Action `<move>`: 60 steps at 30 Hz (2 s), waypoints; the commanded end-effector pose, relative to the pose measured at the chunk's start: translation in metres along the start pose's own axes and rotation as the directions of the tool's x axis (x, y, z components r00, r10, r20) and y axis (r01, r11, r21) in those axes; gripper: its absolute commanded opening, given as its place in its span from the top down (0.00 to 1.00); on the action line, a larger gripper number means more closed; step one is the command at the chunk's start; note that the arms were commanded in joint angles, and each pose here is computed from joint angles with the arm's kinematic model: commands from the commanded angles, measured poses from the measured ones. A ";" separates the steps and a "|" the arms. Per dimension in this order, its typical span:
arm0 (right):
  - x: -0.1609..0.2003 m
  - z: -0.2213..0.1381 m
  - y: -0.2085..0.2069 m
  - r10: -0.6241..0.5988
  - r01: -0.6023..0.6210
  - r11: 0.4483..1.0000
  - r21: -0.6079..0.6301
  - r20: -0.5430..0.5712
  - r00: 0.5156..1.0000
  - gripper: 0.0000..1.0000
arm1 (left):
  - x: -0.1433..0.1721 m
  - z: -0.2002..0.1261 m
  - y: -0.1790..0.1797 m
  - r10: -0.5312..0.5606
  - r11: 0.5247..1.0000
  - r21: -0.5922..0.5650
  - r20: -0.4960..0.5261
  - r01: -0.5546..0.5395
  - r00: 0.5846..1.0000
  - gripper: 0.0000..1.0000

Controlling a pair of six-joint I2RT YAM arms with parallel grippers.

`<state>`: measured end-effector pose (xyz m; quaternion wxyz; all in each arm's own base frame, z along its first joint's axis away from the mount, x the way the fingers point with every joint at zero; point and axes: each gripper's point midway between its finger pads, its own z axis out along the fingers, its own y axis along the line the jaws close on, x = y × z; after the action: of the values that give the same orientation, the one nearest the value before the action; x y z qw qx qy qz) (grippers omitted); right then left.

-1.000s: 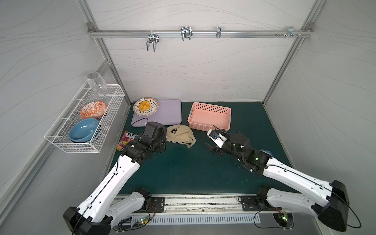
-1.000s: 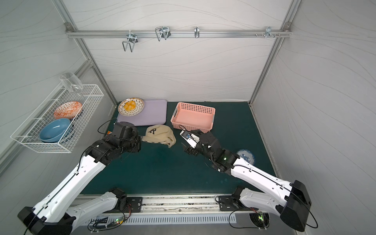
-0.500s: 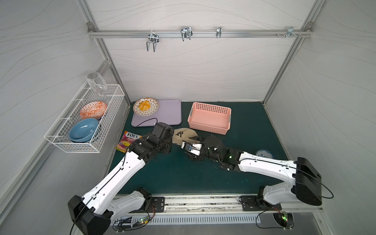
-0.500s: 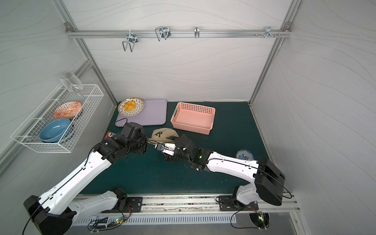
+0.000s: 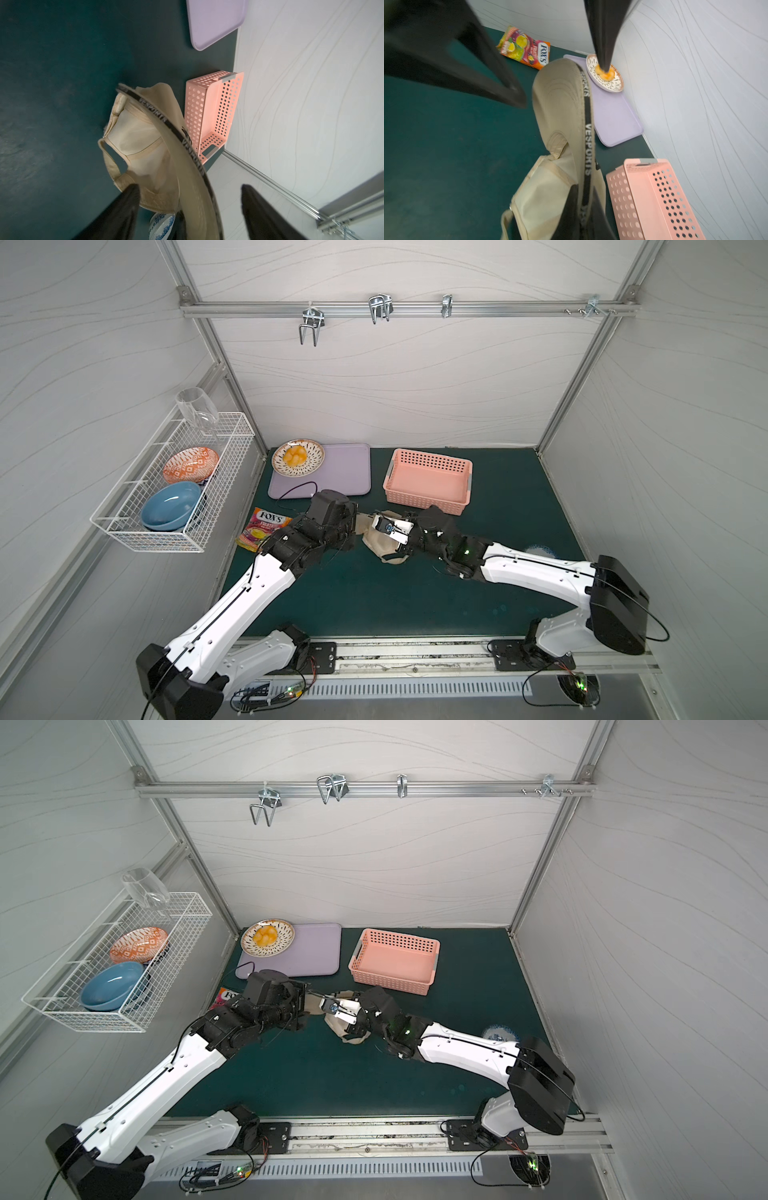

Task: Turn the baseball cap inside out
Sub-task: Turn over the baseball cap.

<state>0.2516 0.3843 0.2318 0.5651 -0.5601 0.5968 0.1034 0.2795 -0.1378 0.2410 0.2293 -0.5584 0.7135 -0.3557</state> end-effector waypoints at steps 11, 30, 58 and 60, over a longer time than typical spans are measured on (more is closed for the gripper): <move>0.007 -0.110 -0.070 0.455 -0.454 0.861 -0.229 -0.050 0.889 1.00 | 0.070 -0.057 -0.088 0.890 -0.069 0.448 0.431 -0.891 0.148 0.00; -0.030 -0.152 -0.052 0.544 -0.512 0.690 -0.511 -0.101 0.833 1.00 | 0.137 -0.064 -0.062 0.963 -0.244 0.876 0.271 -0.416 0.005 0.72; 0.013 -0.097 0.011 0.029 -0.042 0.997 0.062 0.204 0.979 0.36 | -0.008 -0.006 -0.032 0.185 0.982 0.039 0.027 -0.186 0.982 1.00; 0.013 -0.088 0.008 -0.006 -0.018 0.992 0.123 0.195 0.981 0.37 | -0.005 -0.007 -0.028 0.146 0.989 0.023 0.012 -0.147 0.989 1.00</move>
<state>0.1730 0.3107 0.2055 0.5547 -0.5575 0.5860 0.1952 0.3002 -0.1403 0.2657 0.2993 -0.4259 0.7824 -0.3418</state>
